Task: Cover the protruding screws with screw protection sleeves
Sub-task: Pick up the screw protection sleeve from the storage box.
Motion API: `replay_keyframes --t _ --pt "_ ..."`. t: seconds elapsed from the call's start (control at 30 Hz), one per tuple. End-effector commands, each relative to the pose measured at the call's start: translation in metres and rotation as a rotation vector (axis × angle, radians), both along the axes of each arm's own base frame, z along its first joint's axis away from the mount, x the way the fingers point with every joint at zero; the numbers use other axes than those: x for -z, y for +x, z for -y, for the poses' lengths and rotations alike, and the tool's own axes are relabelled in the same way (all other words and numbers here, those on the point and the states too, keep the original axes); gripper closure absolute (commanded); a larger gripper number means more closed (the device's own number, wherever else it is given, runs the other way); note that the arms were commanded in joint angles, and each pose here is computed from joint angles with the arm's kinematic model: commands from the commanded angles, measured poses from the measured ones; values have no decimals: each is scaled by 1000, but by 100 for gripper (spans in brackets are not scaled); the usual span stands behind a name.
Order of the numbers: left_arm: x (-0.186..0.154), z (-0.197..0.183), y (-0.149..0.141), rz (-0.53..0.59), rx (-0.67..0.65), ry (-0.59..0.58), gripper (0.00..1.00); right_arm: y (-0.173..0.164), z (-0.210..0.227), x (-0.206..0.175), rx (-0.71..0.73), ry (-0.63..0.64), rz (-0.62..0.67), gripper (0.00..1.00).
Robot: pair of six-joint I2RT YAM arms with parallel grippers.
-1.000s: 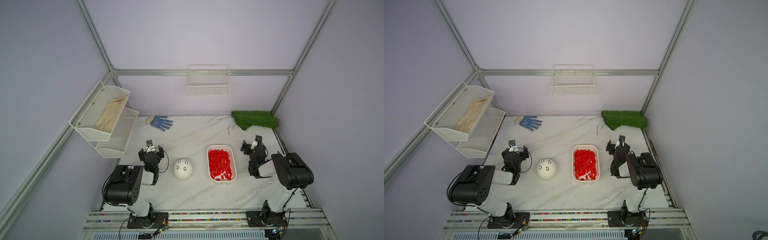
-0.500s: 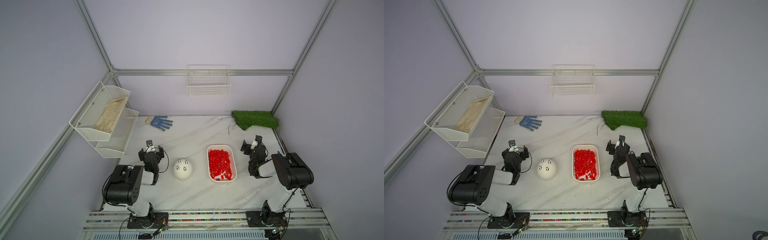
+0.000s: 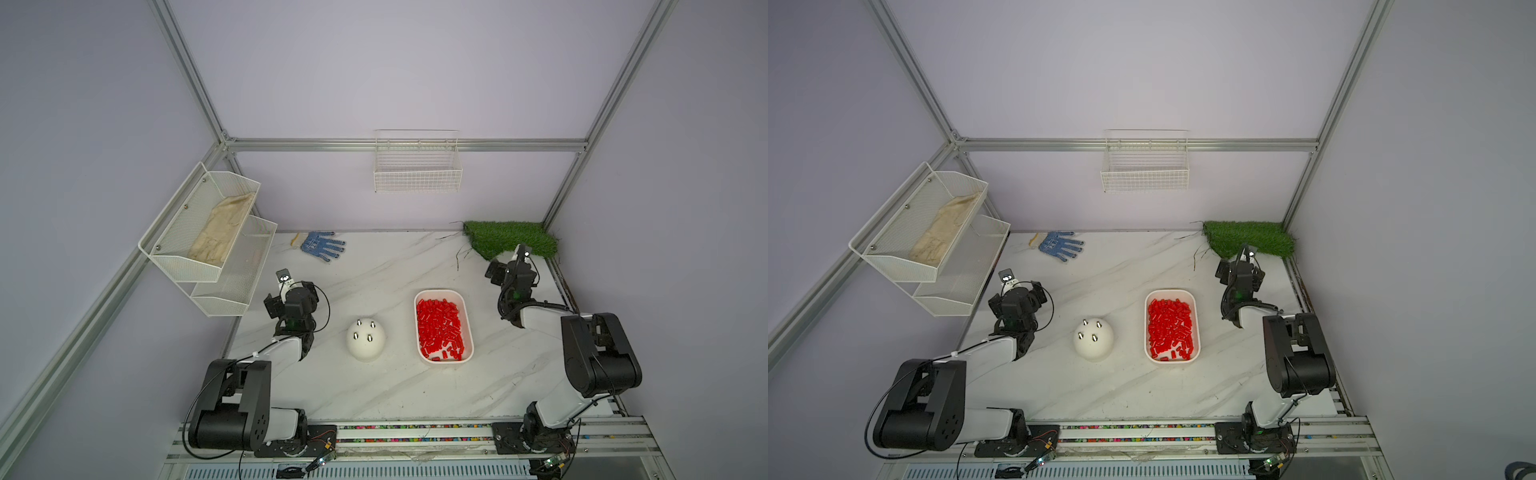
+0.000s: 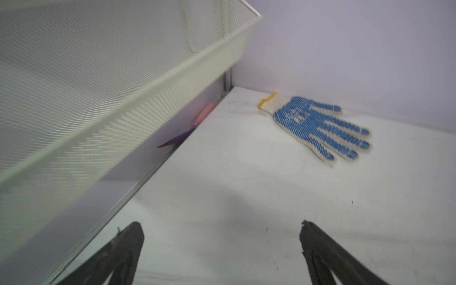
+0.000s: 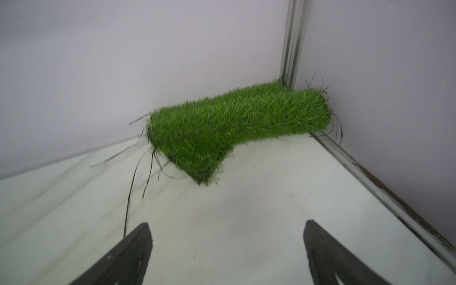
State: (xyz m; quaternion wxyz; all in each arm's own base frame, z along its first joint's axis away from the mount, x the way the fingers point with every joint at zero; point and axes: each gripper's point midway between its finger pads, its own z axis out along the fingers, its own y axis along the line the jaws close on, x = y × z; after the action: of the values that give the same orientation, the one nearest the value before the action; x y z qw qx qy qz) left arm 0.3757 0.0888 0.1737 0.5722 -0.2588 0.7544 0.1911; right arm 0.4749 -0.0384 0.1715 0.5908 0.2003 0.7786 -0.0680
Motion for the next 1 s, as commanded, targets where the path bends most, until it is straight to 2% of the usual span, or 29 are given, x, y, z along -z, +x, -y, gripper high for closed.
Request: replay_keyframes --t 0.0,0.1,0.17,0.23,0.3,0.43,0.6,0.7,0.8,0.97 --pt "-2 -26 -36 -48 -249 -126 0 -29 -1 39 33 87 -237 3" --pt "-5 -12 -25 -77 -129 -183 0 -37 3 26 75 106 -277 3" --pt "-8 2 -18 -99 -45 -232 0 -38 -6 22 14 110 -337 3" --pt "-16 25 -6 -98 95 -285 0 -40 -24 13 -74 123 -371 3" --pt "-21 45 0 -93 183 -314 0 -48 -34 3 -89 136 -395 3" --pt "-31 93 12 -116 342 -297 0 -65 -60 -15 -136 161 -450 5" --pt "-38 149 22 -209 436 -196 0 -83 -125 -33 -232 147 -489 17" --pt "-40 174 27 -254 465 -149 0 -91 -165 -19 -305 198 -562 29" --pt "-44 193 28 -254 508 -159 0 -100 -191 2 -340 186 -641 51" --pt "-51 208 26 -227 549 -182 0 -112 -204 43 -349 189 -751 64"
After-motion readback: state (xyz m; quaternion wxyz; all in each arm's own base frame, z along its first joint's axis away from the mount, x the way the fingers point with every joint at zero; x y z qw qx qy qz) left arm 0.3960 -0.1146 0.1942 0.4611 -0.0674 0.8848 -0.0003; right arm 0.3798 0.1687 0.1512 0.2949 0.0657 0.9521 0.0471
